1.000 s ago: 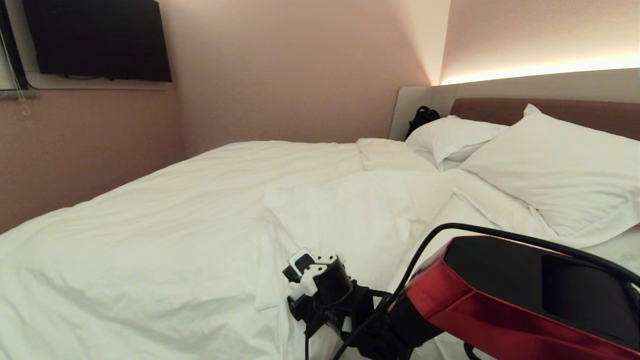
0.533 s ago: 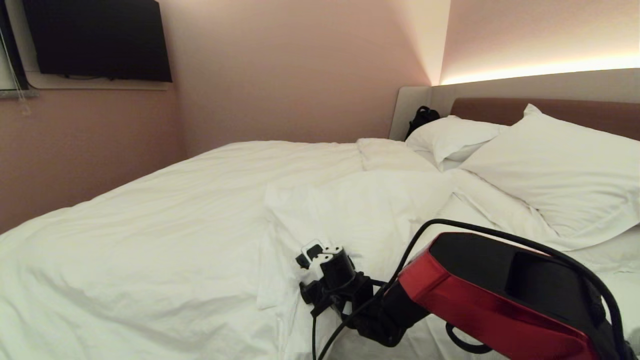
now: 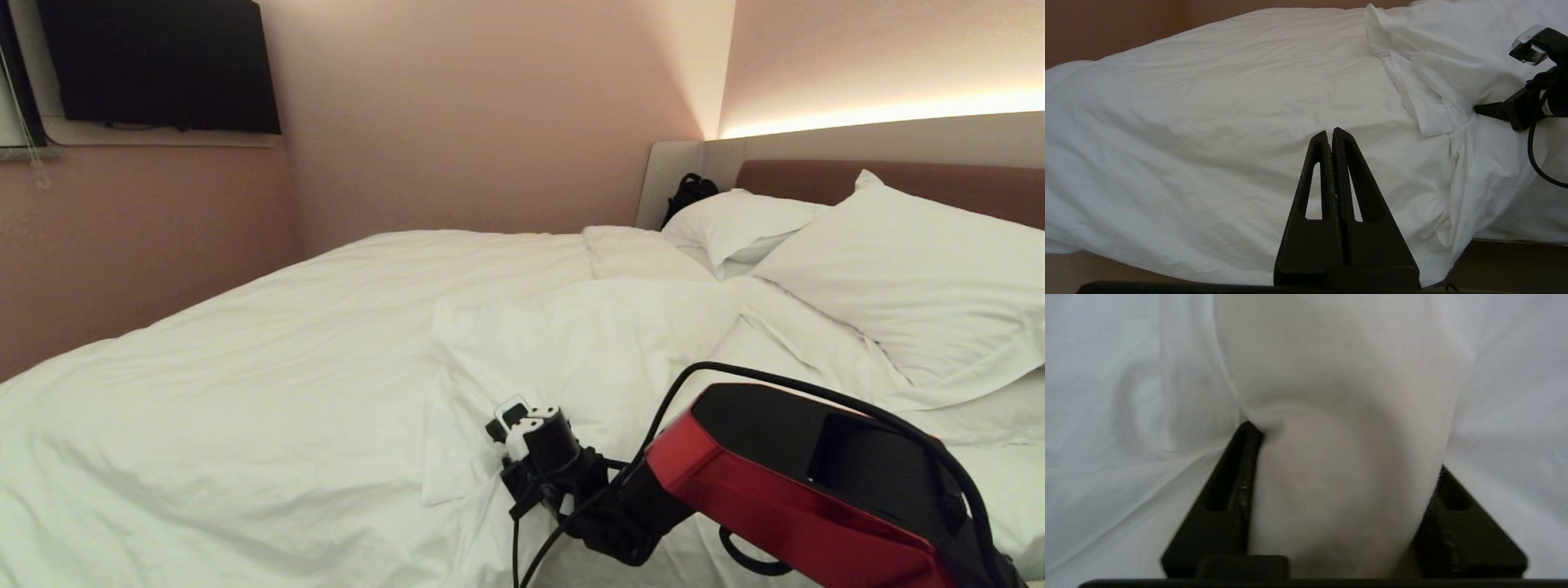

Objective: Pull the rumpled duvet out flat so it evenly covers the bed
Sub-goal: Hold the folded corner of the quilt, then flatten the corners of the folded blanket

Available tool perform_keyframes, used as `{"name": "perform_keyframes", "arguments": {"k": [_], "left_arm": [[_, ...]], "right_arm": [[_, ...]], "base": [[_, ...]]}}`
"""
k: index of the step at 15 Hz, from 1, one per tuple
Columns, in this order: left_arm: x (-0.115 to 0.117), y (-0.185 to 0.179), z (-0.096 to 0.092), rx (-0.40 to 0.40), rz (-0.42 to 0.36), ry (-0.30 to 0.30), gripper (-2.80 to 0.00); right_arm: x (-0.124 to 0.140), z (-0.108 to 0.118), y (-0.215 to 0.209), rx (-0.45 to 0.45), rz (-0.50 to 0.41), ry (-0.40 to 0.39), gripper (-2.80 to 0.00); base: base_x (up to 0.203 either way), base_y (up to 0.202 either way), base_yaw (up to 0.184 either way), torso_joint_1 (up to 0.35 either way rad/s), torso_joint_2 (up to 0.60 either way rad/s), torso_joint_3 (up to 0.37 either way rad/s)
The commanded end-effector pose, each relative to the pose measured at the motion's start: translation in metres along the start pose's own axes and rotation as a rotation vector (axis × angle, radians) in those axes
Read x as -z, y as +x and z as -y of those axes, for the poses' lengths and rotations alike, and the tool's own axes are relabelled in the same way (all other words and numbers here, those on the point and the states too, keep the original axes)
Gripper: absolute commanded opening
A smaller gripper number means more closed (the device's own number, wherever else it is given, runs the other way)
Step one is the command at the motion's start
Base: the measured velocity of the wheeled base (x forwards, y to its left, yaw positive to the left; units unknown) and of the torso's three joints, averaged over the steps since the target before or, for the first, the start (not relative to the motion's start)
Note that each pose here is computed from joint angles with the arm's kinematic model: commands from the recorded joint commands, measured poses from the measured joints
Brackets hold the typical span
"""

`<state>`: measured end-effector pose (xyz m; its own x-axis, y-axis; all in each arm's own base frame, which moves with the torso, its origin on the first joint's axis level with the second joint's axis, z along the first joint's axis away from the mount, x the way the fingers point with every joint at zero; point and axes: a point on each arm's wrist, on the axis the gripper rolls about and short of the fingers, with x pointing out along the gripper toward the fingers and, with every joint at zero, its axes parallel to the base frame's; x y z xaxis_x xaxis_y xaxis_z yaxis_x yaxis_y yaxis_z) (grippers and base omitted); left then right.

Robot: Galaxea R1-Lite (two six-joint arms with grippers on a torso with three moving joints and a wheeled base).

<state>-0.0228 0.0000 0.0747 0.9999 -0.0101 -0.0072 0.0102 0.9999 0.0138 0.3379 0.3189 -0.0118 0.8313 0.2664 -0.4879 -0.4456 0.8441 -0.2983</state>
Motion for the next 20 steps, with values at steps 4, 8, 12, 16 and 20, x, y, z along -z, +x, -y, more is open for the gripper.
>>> {"name": "perform_keyframes", "arguments": {"k": [4, 8, 12, 16, 20], "left_arm": [[0.0, 0.0, 0.0, 0.001, 0.0, 0.0, -2.8], [0.0, 0.0, 0.0, 0.001, 0.0, 0.0, -2.8], [0.0, 0.0, 0.0, 0.001, 0.0, 0.0, -2.8], [0.0, 0.0, 0.0, 0.001, 0.0, 0.0, -2.8], [0.0, 0.0, 0.0, 0.001, 0.0, 0.0, -2.8]], "right_arm": [[-0.002, 0.0, -0.001, 0.002, 0.003, 0.002, -2.8], [-0.011, 0.007, -0.013, 0.032, 0.014, 0.012, -2.8], [-0.01, 0.024, -0.054, 0.046, -0.011, 0.009, -2.8], [0.009, 0.036, -0.089, 0.05, -0.04, 0.003, -2.8], [0.033, 0.038, -0.101, 0.064, -0.049, -0.001, -2.8]], "base": [[0.0, 0.0, 0.0, 0.0, 0.0, 0.0], [0.0, 0.0, 0.0, 0.0, 0.0, 0.0], [0.0, 0.0, 0.0, 0.0, 0.0, 0.0], [0.0, 0.0, 0.0, 0.0, 0.0, 0.0], [0.0, 0.0, 0.0, 0.0, 0.0, 0.0]]}}
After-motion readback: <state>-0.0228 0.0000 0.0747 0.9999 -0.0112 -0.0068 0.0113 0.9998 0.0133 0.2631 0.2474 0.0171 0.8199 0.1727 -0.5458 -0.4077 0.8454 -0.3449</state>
